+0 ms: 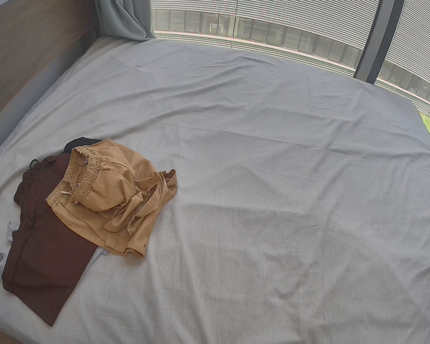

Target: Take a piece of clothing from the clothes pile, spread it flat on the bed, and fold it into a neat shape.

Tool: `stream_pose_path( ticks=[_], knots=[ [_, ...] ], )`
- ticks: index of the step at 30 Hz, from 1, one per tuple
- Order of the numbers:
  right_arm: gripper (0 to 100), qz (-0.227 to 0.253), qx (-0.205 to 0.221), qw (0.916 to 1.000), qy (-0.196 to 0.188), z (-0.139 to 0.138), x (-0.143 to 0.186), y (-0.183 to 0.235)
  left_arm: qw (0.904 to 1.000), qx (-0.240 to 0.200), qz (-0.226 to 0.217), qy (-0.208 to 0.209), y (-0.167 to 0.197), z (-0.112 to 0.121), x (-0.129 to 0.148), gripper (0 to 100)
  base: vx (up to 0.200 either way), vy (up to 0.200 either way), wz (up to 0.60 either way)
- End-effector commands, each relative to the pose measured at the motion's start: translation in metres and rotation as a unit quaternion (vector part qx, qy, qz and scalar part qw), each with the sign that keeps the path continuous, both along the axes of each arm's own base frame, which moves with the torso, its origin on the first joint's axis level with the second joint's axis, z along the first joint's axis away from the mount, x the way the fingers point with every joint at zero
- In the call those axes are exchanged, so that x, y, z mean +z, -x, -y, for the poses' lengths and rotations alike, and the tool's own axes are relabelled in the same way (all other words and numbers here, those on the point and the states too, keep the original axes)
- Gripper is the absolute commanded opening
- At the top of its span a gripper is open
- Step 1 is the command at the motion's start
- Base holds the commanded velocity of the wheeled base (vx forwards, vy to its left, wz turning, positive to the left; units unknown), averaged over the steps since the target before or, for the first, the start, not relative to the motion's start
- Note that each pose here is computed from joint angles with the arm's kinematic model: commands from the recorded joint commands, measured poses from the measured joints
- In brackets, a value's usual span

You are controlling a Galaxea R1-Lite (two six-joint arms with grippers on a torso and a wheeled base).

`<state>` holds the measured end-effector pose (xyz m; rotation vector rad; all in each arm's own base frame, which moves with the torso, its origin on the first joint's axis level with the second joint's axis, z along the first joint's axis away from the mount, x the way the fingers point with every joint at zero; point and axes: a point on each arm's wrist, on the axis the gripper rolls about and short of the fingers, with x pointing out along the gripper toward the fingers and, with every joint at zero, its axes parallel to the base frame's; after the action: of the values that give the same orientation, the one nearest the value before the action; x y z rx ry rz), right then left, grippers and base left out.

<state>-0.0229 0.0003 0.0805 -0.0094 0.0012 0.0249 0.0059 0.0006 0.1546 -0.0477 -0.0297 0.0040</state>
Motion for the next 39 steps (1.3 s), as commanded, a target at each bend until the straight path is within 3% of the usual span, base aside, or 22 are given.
stream_pose_path(
  ticks=[1,29,39],
  knots=[
    [100,0.000,0.001,1.0000,0.000,0.000,-0.005,0.000,0.9999,-0.001,-0.010,0.005,-0.004,0.000,0.000,100,0.000,0.000,0.00],
    [100,0.000,0.001,1.0000,0.000,0.000,-0.005,0.000,0.9999,-0.001,-0.016,0.006,-0.019,0.001,0.008,100,0.000,0.000,0.00],
    [100,0.000,0.001,1.0000,0.001,0.000,-0.005,0.000,0.9986,-0.007,-0.052,0.005,-0.058,0.002,0.015,100,0.000,0.000,0.00]
  ],
)
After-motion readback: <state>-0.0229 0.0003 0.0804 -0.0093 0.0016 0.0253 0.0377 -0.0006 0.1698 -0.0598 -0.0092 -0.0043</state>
